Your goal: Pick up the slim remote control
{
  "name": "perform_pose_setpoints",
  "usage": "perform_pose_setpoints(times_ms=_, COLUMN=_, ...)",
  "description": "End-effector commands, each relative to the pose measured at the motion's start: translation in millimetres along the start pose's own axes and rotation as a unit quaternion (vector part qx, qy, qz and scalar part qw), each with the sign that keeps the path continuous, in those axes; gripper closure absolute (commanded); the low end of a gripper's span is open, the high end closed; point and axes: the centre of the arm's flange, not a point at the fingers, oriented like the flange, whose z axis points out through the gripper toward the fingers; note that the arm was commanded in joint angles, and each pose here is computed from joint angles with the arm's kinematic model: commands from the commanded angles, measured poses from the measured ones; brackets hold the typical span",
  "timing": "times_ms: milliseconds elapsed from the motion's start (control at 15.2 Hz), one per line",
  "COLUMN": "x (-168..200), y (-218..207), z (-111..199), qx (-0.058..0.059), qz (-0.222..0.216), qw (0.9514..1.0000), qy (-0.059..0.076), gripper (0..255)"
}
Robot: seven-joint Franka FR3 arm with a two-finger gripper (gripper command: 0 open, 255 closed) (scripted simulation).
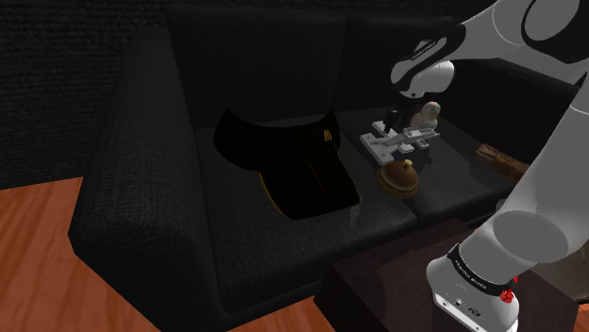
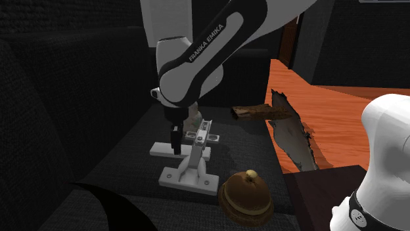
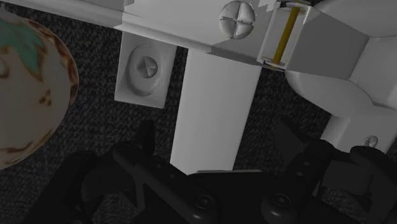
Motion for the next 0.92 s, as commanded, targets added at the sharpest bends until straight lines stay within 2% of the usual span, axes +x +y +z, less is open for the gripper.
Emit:
perform_pose_setpoints(times_ms=0, x=0, y=1, z=12, qx=0.0, qz=0.0, qw=1.0, qy=0.0, gripper=0)
perform_pose_setpoints(times_ms=132, x=-1, y=0, z=25, qx=0.0, qz=0.0, qw=1.0, qy=0.0, gripper=0)
perform_pose_setpoints(times_ms=264, x=-1, y=0, z=25, qx=0.0, qz=0.0, qw=1.0, qy=0.0, gripper=0)
perform_pose_setpoints(times_ms=330, x=-1, y=0, z=25, qx=0.0, qz=0.0, qw=1.0, qy=0.0, gripper=255)
perform_pose_setpoints(times_ms=858, x=-1, y=0, z=25, qx=0.0, qz=0.0, qw=1.0, qy=0.0, gripper=255)
